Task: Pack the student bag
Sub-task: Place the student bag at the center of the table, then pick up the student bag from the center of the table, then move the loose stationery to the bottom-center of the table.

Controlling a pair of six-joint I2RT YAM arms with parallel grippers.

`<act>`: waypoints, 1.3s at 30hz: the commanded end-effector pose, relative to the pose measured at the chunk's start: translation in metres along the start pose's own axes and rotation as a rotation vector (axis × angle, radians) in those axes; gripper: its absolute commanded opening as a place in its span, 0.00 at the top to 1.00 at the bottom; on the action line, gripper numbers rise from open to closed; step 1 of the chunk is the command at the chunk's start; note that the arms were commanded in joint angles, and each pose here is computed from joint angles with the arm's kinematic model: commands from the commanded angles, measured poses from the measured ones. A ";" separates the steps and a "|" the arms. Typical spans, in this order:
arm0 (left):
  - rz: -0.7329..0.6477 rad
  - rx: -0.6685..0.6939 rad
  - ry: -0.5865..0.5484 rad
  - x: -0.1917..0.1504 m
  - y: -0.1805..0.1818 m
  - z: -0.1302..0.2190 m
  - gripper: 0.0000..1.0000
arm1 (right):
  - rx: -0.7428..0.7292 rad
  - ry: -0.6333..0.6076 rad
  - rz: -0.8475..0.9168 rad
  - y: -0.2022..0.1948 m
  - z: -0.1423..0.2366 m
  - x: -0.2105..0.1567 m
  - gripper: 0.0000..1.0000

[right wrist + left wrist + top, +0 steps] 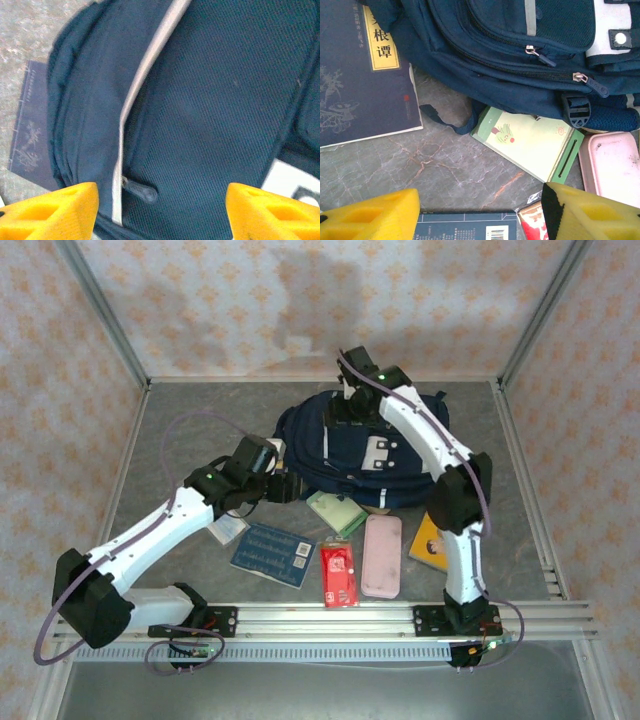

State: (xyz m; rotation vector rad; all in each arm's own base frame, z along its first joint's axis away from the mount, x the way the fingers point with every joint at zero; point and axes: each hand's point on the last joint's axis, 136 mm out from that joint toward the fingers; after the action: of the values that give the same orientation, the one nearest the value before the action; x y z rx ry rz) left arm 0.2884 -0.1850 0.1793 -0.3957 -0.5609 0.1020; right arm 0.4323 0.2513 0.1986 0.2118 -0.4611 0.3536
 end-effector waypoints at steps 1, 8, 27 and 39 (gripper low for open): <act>-0.013 -0.003 -0.033 0.004 0.000 0.008 0.33 | 0.009 -0.114 -0.057 -0.002 0.013 0.002 0.31; -0.011 -0.015 -0.018 0.003 -0.003 0.006 0.33 | 0.146 -0.076 -0.132 0.020 -0.031 -0.003 0.38; -0.046 -0.076 0.112 -0.037 -0.035 -0.029 0.47 | 0.141 -0.048 -0.066 0.031 -0.074 0.002 1.00; -0.407 -0.109 0.623 -0.192 -0.095 -0.091 0.85 | 0.105 -0.050 -0.077 0.011 -0.064 0.013 1.00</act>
State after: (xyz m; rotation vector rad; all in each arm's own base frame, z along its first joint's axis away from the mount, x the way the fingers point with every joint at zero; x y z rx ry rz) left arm 0.1888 -0.3329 0.0539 -0.3974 -0.0824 -0.3599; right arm 0.4494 0.2949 0.1249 0.3745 -0.4110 0.3039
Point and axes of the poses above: each hand's point on the last joint's axis, 136 mm out from that joint toward the fingers, its own z axis back along the fingers, its own y axis along the line the jaws close on, x = y × z, and after that the axes turned 12 degrees about z, right-handed
